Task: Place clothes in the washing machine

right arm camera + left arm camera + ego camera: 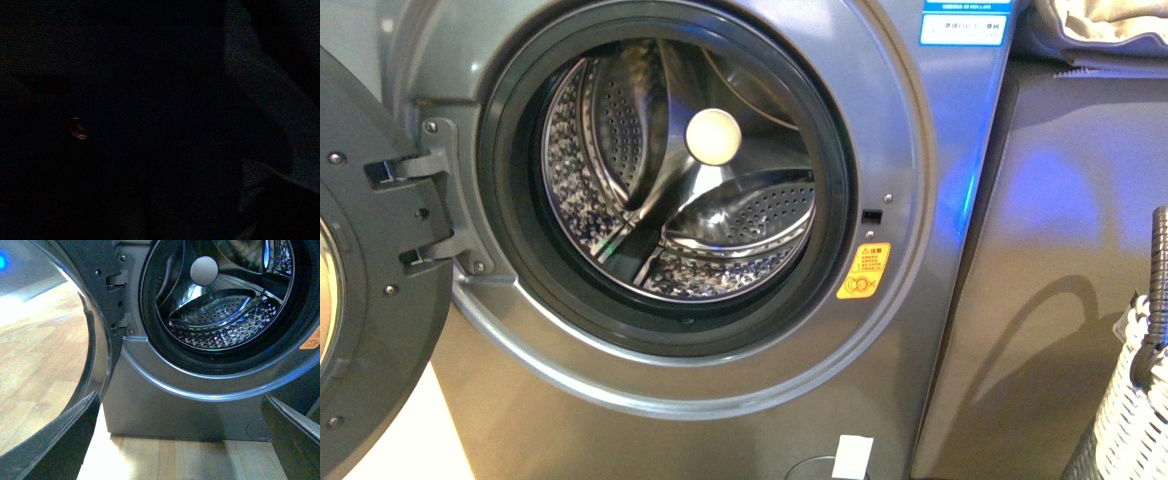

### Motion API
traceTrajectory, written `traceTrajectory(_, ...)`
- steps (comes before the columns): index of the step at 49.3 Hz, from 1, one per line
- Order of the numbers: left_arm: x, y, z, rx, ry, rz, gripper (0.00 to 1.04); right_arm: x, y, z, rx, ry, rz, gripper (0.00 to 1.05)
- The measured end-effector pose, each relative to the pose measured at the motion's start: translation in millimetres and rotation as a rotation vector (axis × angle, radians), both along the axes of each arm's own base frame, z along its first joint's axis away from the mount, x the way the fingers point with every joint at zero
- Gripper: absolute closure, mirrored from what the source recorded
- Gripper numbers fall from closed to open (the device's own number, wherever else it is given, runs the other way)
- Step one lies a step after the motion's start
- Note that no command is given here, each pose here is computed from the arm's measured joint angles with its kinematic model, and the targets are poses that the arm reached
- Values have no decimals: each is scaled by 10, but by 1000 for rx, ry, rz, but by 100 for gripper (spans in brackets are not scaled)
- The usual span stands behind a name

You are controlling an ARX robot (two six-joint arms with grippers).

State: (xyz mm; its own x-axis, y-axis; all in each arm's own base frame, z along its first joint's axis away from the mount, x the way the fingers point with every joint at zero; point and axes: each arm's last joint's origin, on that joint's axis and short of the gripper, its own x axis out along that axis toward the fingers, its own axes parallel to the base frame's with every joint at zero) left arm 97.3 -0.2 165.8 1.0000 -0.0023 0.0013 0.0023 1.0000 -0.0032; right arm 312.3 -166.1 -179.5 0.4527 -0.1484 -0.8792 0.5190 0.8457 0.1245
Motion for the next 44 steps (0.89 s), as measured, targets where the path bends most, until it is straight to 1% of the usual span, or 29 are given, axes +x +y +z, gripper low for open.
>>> traceTrajectory(16,0,0,0,0,0,0,6,-19,-9,-46,11,-4,2,8)
traceTrajectory(18,0,0,0,0,0,0,6,-20,-10,-47,11,-4,1,10)
traceTrajectory(27,0,0,0,0,0,0,6,-31,-29,-49,3,-1,-5,35)
traceTrajectory(28,0,0,0,0,0,0,6,-31,-30,-49,3,-2,-5,37)
traceTrajectory(33,0,0,0,0,0,0,6,-35,-27,-30,5,-16,-8,54)
traceTrajectory(38,0,0,0,0,0,0,6,-38,-26,14,11,-31,-16,66)
traceTrajectory(44,0,0,0,0,0,0,6,-55,-53,99,32,-47,-53,82)
